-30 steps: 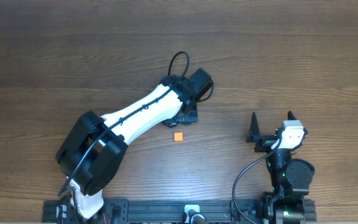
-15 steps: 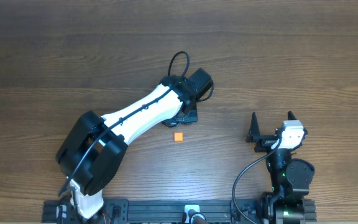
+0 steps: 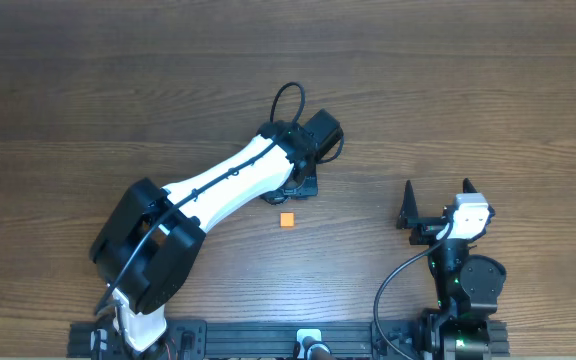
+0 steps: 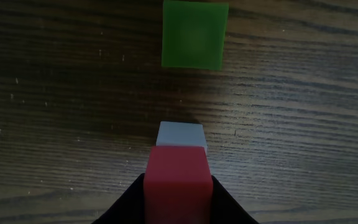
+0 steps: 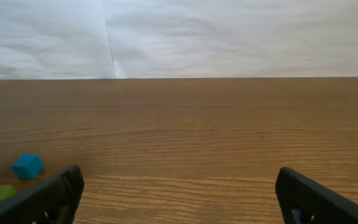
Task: Stack Cubes
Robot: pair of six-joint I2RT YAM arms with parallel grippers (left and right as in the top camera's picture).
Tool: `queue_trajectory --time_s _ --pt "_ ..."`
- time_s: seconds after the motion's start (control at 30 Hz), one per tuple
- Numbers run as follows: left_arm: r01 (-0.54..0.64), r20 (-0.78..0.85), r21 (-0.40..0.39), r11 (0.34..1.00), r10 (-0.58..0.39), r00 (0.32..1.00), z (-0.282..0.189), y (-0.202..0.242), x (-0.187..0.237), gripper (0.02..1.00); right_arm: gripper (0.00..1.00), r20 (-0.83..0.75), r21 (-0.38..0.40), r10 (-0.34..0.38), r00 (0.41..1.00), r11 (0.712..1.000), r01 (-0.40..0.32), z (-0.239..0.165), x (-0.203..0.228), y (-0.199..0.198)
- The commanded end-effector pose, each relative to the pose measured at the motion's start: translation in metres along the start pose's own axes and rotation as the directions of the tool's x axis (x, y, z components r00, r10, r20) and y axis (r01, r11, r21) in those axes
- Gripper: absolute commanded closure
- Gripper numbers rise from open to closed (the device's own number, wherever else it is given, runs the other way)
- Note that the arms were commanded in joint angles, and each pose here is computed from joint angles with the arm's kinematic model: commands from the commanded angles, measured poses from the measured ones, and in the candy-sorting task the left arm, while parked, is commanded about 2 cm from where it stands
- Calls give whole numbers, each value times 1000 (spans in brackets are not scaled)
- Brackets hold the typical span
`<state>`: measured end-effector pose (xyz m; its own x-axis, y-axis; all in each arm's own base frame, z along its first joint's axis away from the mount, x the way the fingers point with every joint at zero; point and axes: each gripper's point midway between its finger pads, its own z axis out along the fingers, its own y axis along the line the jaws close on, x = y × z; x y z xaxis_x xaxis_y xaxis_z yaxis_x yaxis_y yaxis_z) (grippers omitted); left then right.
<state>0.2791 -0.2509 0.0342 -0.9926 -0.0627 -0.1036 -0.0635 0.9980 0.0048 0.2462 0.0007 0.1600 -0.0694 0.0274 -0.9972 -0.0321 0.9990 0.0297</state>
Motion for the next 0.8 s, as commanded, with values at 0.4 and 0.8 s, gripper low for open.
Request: queue_trajectory --time_s 0.4,0.8 --pt "1 15 -11 1000 -1 1000 1 1 -7 610 9 1 2 -2 1000 1000 2 0 2 0" --pt "2 21 -5 1000 -2 1000 2 -1 -9 698 9 1 2 -2 1000 1000 2 0 2 0"
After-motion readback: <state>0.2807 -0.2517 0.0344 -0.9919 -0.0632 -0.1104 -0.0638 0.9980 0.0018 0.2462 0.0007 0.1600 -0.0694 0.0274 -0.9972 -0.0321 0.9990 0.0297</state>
